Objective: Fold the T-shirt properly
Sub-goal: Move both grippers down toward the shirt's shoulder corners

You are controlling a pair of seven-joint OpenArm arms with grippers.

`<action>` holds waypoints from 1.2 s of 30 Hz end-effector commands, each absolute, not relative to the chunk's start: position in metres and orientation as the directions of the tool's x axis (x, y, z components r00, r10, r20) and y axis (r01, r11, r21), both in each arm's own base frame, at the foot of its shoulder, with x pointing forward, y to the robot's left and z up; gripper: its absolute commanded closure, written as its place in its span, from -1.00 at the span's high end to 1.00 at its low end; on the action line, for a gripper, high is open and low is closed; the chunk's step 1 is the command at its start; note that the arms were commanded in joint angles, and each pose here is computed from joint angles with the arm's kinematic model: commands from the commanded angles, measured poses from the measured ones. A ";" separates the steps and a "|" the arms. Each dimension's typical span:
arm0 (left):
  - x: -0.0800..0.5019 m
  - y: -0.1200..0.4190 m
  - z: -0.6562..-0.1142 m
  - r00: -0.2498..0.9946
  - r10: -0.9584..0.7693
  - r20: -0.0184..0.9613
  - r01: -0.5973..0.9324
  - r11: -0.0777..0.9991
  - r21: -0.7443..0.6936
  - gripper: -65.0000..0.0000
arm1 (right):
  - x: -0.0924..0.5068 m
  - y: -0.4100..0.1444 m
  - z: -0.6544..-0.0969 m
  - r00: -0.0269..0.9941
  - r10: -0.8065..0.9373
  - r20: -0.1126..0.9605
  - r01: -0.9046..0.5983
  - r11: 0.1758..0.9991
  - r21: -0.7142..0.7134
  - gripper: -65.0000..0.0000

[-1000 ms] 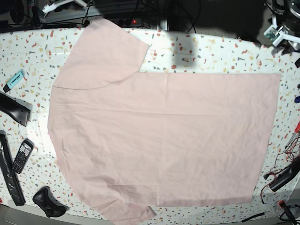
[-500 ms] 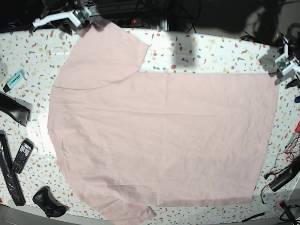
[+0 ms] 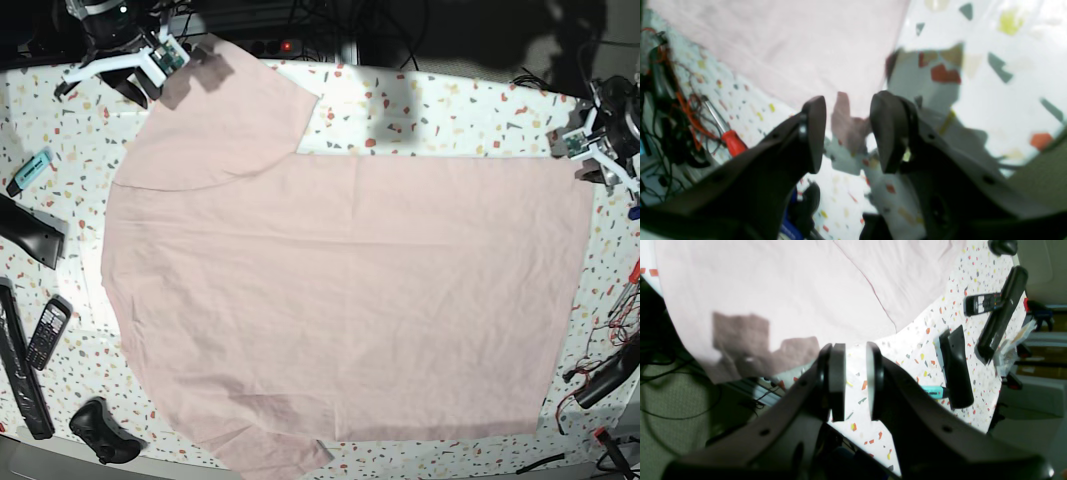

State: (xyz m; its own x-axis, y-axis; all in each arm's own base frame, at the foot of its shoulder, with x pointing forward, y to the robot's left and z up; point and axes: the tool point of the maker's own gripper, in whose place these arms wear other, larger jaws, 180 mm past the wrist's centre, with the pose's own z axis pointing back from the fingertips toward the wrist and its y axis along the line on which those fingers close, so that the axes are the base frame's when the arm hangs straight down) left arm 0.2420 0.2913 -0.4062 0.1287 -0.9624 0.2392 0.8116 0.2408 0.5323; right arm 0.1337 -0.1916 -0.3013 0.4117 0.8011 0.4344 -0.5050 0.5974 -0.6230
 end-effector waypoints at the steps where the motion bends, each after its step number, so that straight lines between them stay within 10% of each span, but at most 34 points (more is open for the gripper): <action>1: 0.253 0.295 -0.397 0.108 -0.966 0.233 0.796 0.225 0.562 -0.24 | 0.138 -0.189 -0.293 0.387 0.806 0.448 -0.492 0.591 -0.639 -0.67; 36: 0.254 0.315 -0.423 0.185 -0.960 0.210 0.848 0.264 0.459 -0.43 | 0.137 -0.193 -0.294 0.401 0.809 0.429 -0.490 0.585 -0.646 -0.67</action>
